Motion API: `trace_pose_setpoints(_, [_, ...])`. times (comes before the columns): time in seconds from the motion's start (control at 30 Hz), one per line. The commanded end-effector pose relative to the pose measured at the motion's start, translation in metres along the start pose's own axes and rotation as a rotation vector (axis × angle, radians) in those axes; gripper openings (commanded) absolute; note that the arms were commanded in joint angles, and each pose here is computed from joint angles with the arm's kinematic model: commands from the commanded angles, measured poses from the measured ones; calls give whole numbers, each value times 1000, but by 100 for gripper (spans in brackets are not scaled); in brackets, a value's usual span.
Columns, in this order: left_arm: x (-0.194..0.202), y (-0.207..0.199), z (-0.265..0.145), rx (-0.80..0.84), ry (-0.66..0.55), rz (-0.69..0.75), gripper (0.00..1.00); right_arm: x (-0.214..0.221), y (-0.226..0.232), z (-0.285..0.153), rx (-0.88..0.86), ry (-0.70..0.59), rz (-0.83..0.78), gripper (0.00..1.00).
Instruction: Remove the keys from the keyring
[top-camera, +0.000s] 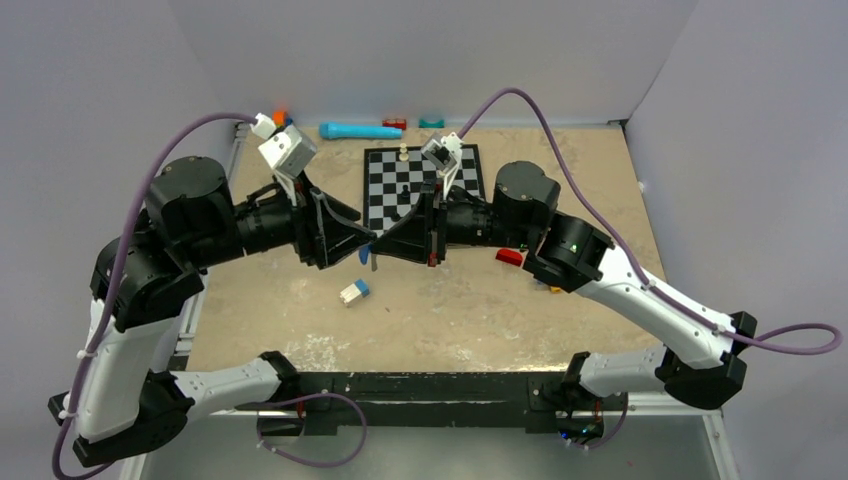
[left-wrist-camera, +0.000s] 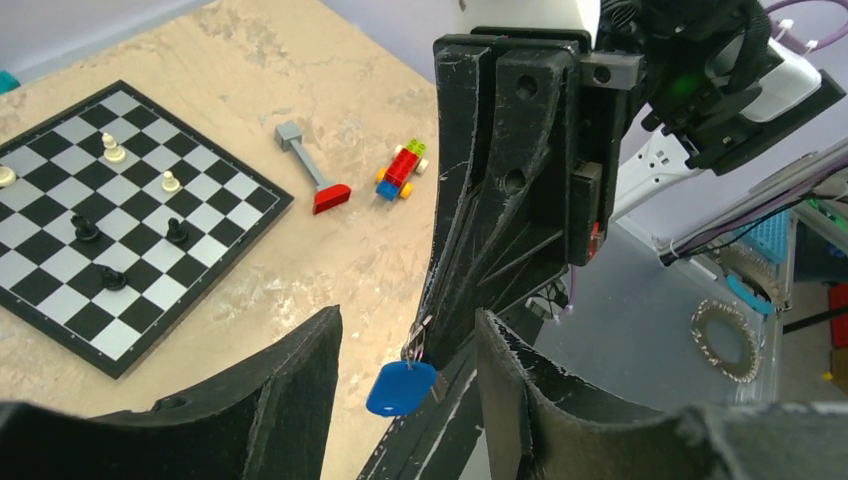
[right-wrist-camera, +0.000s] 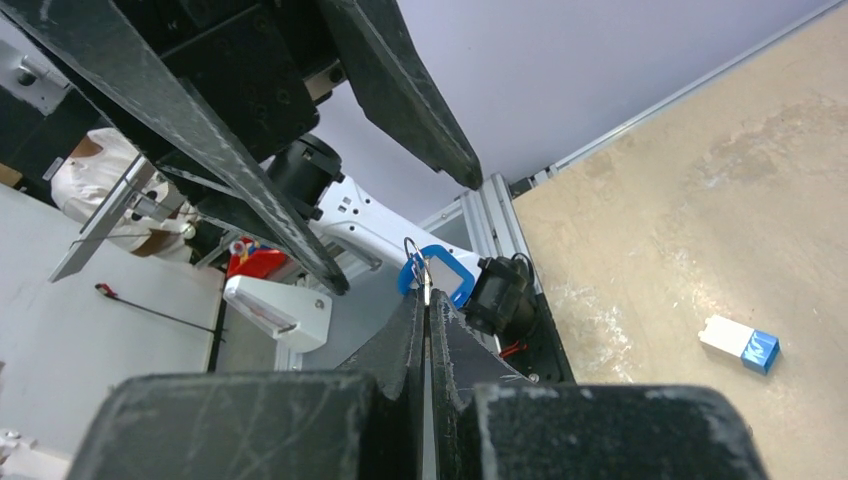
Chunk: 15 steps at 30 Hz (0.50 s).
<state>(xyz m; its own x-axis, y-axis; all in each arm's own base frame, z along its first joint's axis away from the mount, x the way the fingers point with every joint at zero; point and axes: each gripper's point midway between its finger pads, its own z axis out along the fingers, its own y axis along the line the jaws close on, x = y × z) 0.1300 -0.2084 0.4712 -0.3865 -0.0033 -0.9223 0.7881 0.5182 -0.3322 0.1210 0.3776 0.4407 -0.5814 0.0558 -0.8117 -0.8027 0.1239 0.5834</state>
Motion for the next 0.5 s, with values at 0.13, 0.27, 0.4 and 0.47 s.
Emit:
trace_pose_setpoints(0.13, [9, -7, 2, 63, 43, 41, 46, -17, 18, -6, -42, -35, -41, 0])
trace_pose_setpoints(0.27, [12, -6, 3, 61, 57, 45, 38, -18, 19, -5, -46, -37, -39, 0])
trace_pose_setpoints(0.4, [15, -6, 2, 58, 67, 43, 29, -21, 21, -6, -50, -47, -40, 0])
trace_pose_setpoints(0.47, [17, -5, 2, 55, 69, 41, 27, -22, 22, -5, -55, -47, -41, 0])
